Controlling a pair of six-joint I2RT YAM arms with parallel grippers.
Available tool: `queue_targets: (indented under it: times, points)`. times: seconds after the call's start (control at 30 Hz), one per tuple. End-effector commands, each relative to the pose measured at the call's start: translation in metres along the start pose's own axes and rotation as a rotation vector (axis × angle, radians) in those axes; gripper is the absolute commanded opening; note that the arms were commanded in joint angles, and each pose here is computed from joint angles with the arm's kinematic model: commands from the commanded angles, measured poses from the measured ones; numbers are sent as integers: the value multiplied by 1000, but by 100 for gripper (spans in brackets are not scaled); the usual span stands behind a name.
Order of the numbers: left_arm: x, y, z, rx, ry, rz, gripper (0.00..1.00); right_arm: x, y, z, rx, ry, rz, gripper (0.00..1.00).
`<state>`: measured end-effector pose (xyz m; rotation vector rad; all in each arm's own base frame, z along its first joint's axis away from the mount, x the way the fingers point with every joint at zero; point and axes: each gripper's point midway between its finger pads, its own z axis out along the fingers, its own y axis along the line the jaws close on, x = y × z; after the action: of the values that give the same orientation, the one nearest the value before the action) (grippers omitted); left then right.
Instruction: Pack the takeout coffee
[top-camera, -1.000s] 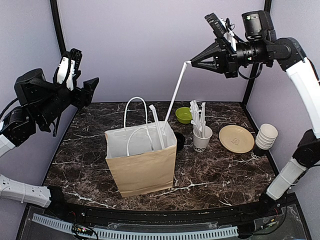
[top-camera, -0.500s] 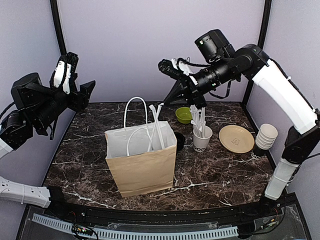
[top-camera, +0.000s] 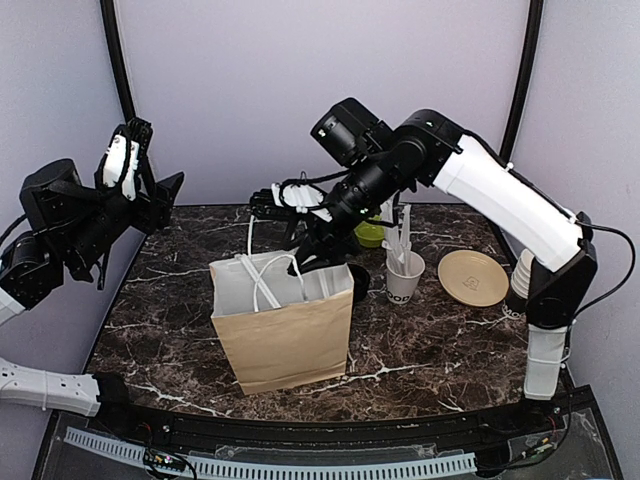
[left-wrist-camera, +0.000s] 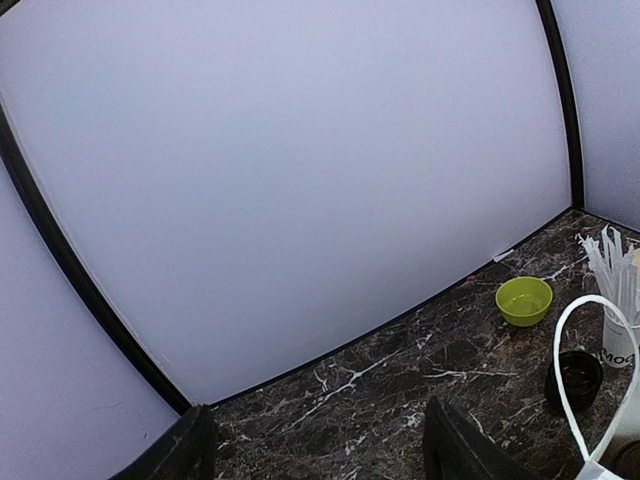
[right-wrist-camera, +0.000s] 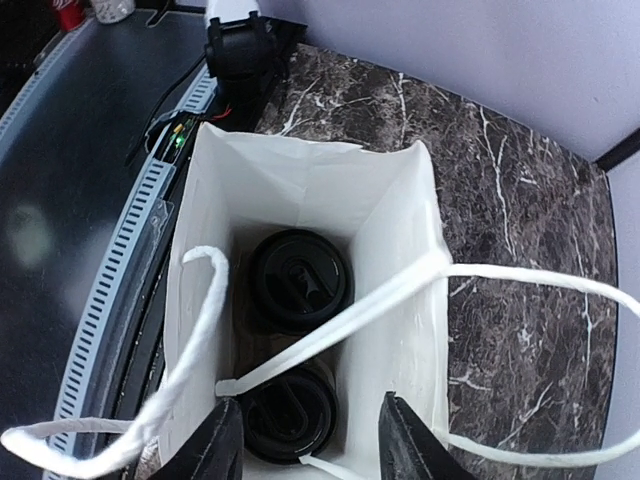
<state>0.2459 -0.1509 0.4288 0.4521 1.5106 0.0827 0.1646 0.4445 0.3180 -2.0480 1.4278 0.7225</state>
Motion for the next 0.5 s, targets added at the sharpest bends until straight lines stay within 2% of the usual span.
queue_targets:
  times: [0.0,0.1,0.23,0.47]
  points:
    - [4,5,0,-33,4,25,73,-26,-12,-47,130,-89,-30,49]
    - [6,2,2,-25,-1,31,73,-24,-26,-70,191,-124,6,50]
    - [10,-4,5,-12,3,36,73,-4,-76,-87,349,-147,152,47]
    - [14,-11,9,4,16,44,73,23,-85,-57,235,-132,251,49]
